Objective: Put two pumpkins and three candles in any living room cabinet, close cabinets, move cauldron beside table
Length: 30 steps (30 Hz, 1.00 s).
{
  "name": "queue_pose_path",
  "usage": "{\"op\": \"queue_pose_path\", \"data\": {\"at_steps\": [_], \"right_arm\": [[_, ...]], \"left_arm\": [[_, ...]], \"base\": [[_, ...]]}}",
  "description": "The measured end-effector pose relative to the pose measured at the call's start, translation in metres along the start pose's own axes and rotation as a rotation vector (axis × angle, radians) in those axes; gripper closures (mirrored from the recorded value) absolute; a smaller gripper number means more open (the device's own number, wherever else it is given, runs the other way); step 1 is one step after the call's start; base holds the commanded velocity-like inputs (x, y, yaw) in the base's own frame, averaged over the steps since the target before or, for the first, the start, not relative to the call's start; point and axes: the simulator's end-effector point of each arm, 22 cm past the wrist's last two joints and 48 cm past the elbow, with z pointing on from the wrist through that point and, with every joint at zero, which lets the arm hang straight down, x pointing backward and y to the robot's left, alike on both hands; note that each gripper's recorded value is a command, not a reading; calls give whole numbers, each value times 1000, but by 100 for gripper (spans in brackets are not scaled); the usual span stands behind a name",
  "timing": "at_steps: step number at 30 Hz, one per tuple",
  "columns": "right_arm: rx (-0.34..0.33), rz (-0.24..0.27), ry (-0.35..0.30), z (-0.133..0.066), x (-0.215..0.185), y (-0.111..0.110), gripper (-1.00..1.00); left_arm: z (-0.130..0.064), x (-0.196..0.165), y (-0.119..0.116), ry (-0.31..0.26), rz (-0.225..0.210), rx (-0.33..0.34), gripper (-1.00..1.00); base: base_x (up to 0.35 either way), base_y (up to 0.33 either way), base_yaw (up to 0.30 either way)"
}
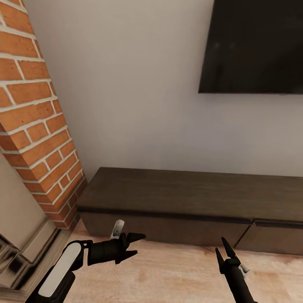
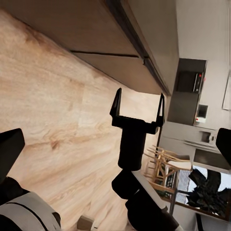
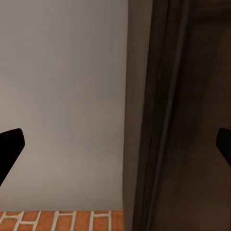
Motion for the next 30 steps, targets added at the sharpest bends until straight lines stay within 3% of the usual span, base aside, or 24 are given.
{"op": "queue_pose_path", "data": {"at_steps": [18, 30], "right_arm": [[1, 1, -1, 0, -1, 0, -100], [-2, 6, -21, -3, -9, -9, -100]], "left_arm": [[0, 1, -5, 2, -14, 24, -100], [4, 3, 3, 5, -12, 24, -100]], "base": [[135, 0, 0], [15, 0, 0]]}}
